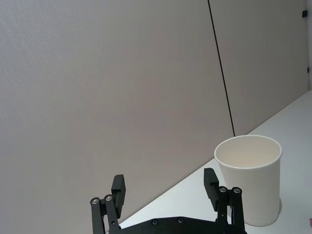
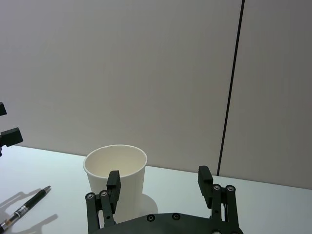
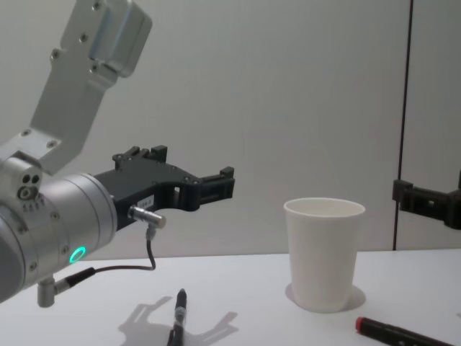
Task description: Place the pen into the pen holder.
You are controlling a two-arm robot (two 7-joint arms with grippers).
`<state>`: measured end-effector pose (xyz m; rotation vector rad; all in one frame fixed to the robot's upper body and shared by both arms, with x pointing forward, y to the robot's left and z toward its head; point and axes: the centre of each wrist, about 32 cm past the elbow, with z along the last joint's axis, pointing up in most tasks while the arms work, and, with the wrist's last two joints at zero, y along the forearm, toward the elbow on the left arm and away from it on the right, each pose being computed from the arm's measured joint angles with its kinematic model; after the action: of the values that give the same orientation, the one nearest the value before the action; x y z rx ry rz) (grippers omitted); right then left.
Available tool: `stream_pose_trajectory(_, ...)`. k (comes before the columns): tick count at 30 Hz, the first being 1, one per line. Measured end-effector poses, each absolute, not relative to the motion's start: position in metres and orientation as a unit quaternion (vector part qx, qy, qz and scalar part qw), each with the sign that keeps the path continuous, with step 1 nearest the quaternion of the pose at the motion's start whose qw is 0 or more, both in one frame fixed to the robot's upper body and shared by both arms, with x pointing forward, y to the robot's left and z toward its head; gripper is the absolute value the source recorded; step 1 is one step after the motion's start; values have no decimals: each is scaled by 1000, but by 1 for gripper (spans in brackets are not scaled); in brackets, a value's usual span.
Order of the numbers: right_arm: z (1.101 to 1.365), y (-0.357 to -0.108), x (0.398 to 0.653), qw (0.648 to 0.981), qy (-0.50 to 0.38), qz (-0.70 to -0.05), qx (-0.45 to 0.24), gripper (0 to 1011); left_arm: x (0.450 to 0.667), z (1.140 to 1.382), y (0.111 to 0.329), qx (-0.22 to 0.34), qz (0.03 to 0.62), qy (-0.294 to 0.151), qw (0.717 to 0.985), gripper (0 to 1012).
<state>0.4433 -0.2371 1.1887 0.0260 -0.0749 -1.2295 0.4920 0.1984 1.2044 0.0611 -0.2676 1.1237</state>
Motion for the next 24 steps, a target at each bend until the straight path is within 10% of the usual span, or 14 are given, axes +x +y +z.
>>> stream_pose_trajectory(24, 1189, -237, 443, 816, -35, -577, 12, 1002, 492, 1204, 198, 29, 531, -126, 837, 1001)
